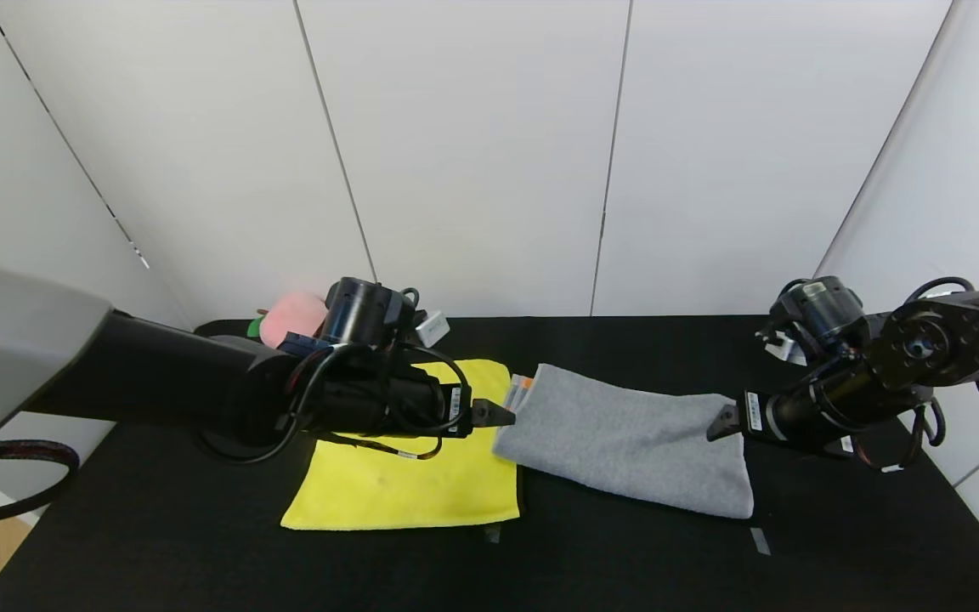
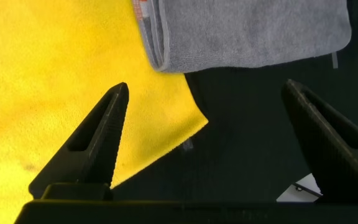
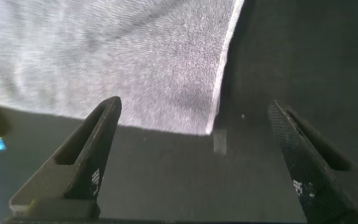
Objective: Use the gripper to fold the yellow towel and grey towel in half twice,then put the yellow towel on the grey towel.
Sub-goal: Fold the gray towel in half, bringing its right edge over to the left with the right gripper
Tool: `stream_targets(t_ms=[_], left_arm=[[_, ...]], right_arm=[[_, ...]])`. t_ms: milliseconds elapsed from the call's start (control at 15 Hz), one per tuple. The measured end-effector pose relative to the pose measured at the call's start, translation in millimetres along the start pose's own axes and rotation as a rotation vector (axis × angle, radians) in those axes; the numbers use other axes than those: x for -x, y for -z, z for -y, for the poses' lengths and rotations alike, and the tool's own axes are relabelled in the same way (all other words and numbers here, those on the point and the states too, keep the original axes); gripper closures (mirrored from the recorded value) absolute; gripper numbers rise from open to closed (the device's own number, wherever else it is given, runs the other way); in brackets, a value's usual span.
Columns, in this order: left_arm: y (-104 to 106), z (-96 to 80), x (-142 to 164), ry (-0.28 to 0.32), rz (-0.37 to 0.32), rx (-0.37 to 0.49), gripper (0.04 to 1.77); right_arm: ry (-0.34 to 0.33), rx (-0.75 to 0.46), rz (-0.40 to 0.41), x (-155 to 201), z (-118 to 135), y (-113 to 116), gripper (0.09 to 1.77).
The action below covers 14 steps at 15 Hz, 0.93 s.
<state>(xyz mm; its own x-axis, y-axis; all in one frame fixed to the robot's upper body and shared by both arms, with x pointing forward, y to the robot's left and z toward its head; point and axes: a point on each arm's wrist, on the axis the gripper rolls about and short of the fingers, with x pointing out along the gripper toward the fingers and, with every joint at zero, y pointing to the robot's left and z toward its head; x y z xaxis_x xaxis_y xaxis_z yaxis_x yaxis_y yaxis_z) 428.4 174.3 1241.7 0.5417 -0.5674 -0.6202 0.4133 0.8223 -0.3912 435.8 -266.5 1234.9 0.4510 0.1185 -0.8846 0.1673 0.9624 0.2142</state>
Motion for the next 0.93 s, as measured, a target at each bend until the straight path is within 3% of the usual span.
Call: stream_targets(t_ms=[400,933], left_arm=[[-8,5.4,22,0.008,0.053,-0.012,0.10],[-9,5.9,27,0.008,0.065,-0.012,0.10]], right_arm=[[0.016,-0.002,-0.048,-33,-3,3,0.16],[0.020,-0.002,-0.057,-56,-4,2,0.16]])
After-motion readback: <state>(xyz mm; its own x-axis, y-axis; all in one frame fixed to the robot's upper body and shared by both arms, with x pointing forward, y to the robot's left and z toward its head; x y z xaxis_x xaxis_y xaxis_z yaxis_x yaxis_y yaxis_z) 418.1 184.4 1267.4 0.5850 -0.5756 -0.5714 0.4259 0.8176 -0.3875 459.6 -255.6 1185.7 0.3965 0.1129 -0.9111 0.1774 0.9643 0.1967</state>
